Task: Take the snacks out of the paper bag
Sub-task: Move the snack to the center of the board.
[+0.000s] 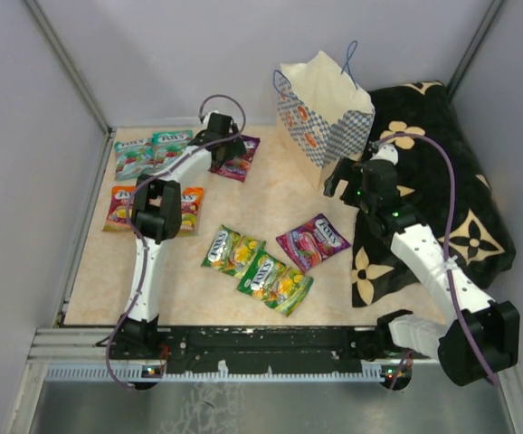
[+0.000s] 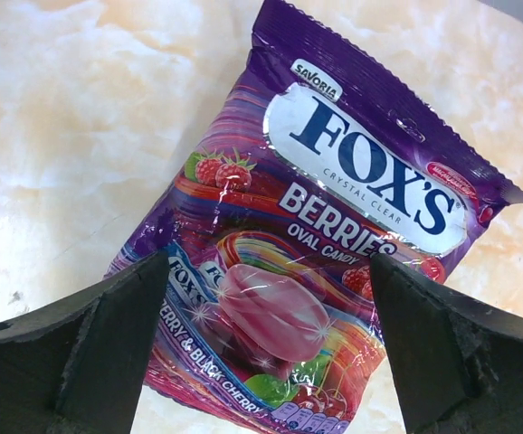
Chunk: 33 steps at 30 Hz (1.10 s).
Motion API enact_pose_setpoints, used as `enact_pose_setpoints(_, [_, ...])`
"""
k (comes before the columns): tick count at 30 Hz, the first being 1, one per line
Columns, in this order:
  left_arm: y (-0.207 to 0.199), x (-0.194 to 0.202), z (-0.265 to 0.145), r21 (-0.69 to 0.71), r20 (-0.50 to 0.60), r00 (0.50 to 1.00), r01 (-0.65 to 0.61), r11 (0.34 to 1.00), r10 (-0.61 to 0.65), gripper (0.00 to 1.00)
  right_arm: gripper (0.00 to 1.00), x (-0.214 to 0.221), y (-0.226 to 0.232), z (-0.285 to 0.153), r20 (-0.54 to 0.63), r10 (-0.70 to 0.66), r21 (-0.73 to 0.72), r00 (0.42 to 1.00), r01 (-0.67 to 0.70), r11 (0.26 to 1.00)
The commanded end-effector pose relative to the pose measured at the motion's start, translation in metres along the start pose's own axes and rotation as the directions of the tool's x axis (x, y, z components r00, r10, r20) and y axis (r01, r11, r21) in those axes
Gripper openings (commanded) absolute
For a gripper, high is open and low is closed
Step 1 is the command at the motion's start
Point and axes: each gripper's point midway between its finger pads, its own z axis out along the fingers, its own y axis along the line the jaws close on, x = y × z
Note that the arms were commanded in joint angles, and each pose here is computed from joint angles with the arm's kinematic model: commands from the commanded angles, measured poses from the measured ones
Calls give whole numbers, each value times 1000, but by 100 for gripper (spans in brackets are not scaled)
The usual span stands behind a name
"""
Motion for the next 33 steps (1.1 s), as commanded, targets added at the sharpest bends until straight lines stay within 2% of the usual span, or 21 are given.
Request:
enact_pose_setpoints(1, [49, 46, -2, -239, -103, 987, 96, 966, -124, 99, 99, -9, 5, -8, 36, -10, -23, 999, 10, 1000])
enact_pose_setpoints(8, [78, 45, -6, -391, -65, 990, 88, 916, -123, 99, 99, -6, 5, -10, 29, -11, -31, 1000, 12, 999])
enact_pose_setpoints(22, [74, 0, -10, -384, 9, 999, 40, 923, -39, 99, 99, 3, 5, -17, 11, -12, -52, 1000, 13, 999])
enact_pose_setpoints(25, [58, -25, -22, -307, 48, 999, 9, 952, 6, 99, 99, 7, 2, -18, 3, -15, -51, 1000, 15, 999])
enact_pose_setpoints(29, [22, -70, -62, -95, 156, 979, -117, 989, 131, 99, 99, 9, 3, -19, -3, -31, -57, 1000, 31, 998])
enact_pose_setpoints(33, [2, -108, -107, 55, 260, 925, -301, 952, 277, 99, 99, 9, 5, -18, -6, -40, -69, 999, 39, 997])
